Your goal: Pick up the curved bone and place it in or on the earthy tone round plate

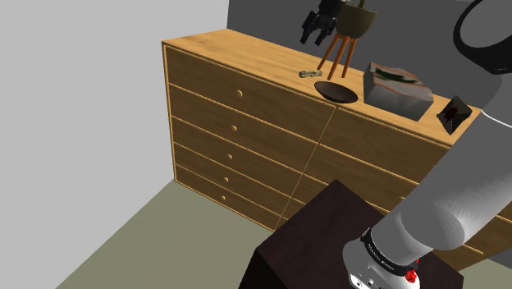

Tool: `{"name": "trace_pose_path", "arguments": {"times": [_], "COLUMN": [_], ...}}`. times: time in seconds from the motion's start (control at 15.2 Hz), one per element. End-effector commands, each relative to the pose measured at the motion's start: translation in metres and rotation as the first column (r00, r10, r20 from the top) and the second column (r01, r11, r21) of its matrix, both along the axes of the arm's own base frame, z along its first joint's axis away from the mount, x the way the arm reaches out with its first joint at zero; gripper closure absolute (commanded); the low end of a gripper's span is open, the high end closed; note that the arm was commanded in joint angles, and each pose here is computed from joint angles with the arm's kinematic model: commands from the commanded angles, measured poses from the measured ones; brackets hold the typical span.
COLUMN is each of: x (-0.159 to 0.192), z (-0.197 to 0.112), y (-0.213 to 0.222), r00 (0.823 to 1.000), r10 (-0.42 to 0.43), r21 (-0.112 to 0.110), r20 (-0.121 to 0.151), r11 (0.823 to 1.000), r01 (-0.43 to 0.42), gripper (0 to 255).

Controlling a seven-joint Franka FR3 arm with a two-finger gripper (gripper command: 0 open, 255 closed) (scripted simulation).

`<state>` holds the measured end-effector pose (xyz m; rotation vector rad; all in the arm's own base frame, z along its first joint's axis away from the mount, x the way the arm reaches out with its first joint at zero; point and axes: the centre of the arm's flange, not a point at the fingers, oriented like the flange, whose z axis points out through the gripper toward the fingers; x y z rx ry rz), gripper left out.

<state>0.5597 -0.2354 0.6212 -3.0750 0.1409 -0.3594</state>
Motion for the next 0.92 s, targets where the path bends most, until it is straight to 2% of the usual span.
{"name": "trace_pose_path", "arguments": {"times": [0.0,0.13,0.59,0.66,0.86], "x": [0.0018,0.0036,0.0037,0.0037,0.0037], "z": [-0.0104,-0.0185,-0.0185,-0.0185,-0.0185], "y": [0.0011,0.0014,0.0013,0.0013,0.0013], "r00": [1.0,1.0,1.0,1.0,1.0], "r10": [0.0,0.0,0.0,0.0,0.0], "r21": [0.0,0.0,0.0,0.0,0.0], "r20": [0.001,0.001,0.0,0.0,0.0], "r11": [1.0,1.0,1.0,1.0,1.0], "r01": [0.0,0.0,0.0,0.0,0.0], "gripper": [0,0,0,255,255]}}
